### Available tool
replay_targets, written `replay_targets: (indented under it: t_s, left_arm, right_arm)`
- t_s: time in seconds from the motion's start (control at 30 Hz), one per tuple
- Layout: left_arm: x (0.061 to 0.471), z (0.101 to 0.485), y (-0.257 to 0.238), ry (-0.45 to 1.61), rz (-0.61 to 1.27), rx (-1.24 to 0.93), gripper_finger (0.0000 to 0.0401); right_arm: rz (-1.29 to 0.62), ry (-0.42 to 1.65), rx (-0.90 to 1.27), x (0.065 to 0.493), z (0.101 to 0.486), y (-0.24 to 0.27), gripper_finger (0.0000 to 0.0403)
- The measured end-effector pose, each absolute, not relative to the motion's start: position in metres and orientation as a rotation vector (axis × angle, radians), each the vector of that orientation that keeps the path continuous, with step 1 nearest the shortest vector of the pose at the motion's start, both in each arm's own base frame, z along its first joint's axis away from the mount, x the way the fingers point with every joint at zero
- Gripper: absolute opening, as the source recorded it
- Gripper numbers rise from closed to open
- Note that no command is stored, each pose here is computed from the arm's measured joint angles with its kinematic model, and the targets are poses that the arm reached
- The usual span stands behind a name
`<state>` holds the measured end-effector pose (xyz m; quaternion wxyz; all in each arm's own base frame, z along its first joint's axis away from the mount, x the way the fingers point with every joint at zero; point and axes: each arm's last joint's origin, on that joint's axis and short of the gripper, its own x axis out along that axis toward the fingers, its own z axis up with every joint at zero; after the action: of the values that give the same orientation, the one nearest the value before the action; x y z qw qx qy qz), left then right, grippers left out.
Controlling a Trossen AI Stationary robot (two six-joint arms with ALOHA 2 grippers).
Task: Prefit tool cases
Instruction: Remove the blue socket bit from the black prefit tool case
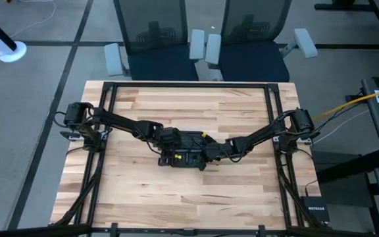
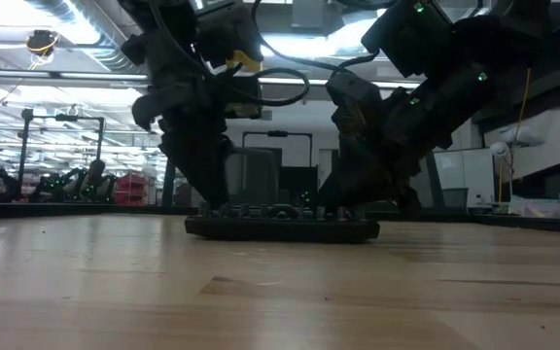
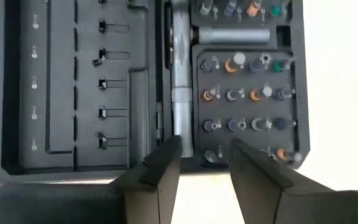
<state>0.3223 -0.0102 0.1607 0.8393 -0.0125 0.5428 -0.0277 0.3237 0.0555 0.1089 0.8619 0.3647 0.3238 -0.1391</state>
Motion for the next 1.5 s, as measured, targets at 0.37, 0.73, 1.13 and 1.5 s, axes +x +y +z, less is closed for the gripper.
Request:
replay_targets:
  t_s: [0.37,0.73,1.13,1.5]
  left_arm:
    - [0.318,0.169,-0.022,1.188,-0.130,0.108,0.0127]
    - [0.325,0.163,-0.021,1.158,-0.170,0.172,0.0088]
    - [0.325,0.161,-0.021,1.158,-0.185,0.201,0.0053]
    - [0.333,0.181,-0.010,1.120,-0.141,0.176,0.0047]
  right_arm:
    - [-0.294,0.678,0.763,0.324,0.109,0.055,0.0000]
    - [-0.293,0.678,0.764,0.324,0.109,0.055,0.0000]
    - [-0.290,0.678,0.765,0.324,0.109,0.056,0.0000]
    - [-0.289,0.677,0.766,0.324,0.109,0.056,0.0000]
